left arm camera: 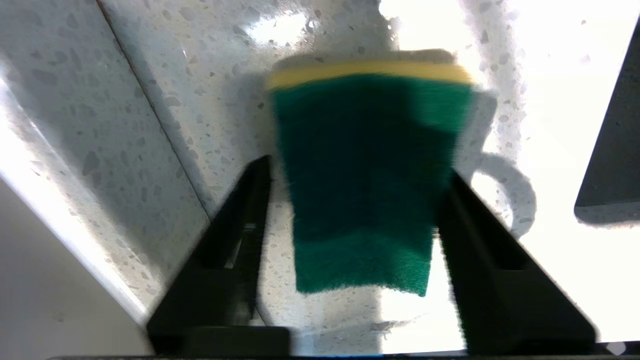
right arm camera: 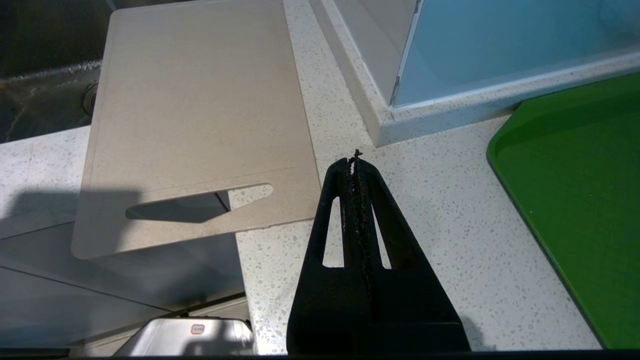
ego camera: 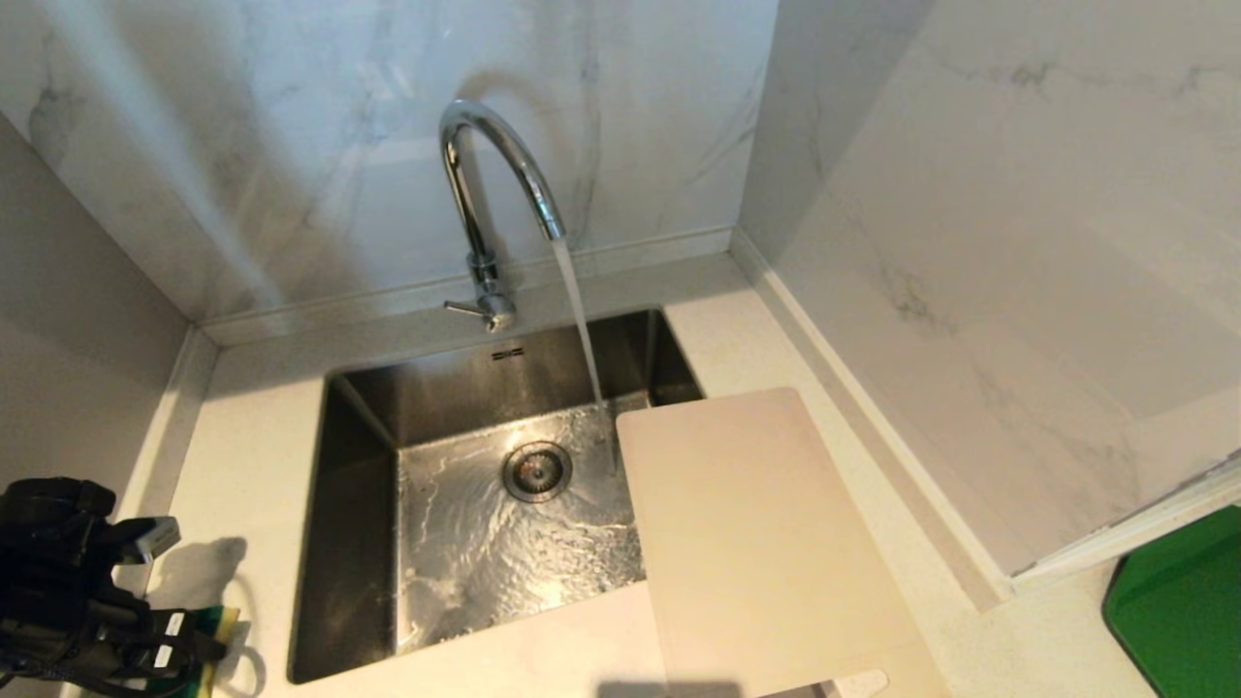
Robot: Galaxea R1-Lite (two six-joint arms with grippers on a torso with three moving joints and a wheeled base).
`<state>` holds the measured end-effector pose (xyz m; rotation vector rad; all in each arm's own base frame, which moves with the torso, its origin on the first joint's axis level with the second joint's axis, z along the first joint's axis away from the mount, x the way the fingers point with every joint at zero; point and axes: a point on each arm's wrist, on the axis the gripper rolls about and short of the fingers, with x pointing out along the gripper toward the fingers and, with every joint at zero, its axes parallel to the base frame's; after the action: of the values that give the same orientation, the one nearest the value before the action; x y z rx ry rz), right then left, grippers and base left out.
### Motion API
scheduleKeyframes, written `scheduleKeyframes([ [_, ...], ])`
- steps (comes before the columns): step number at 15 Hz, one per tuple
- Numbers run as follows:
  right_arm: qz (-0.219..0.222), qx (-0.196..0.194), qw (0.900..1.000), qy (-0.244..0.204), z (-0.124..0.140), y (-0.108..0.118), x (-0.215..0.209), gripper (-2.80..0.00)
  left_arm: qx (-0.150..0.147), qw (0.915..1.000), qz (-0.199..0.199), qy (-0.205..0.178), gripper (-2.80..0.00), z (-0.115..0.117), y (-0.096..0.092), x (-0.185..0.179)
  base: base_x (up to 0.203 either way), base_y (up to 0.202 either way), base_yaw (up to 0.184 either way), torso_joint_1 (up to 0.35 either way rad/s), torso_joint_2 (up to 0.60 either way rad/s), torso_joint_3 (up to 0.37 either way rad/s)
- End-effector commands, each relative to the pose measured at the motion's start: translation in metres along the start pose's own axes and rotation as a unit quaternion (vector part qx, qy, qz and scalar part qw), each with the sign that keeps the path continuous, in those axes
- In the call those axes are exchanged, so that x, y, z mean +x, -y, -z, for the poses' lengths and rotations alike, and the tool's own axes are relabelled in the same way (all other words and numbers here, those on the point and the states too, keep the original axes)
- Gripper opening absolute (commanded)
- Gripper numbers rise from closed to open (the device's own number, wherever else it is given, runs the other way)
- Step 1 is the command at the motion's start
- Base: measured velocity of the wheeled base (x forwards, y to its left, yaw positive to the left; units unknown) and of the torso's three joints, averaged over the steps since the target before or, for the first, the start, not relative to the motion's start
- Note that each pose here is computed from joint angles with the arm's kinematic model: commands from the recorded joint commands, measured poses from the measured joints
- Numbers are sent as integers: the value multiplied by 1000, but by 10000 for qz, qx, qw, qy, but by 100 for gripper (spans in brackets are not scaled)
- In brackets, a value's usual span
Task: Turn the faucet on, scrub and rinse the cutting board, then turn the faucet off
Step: Pick up the cleaning cloth
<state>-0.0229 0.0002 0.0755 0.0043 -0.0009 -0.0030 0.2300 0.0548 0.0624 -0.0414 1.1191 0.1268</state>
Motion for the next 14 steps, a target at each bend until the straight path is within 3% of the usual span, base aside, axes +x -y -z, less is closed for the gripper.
scheduleKeyframes([
  [1,0,2,10000,2,0,0,0,-280,-32,10000,-13,-85,-280,2,-2,3,0,0,0,0,0,0],
  [6,0,2,10000,3,0,0,0,-280,-63,9997,223,-113,-280,1,-1,7,0,0,0,0,0,0],
  [11,0,-14,10000,3,0,0,0,-280,-77,9993,246,263,-280,0,4,-15,0,0,0,0,0,0],
  [14,0,-14,10000,3,0,0,0,-280,-227,9971,506,514,-280,3,12,-39,0,0,0,0,0,0],
])
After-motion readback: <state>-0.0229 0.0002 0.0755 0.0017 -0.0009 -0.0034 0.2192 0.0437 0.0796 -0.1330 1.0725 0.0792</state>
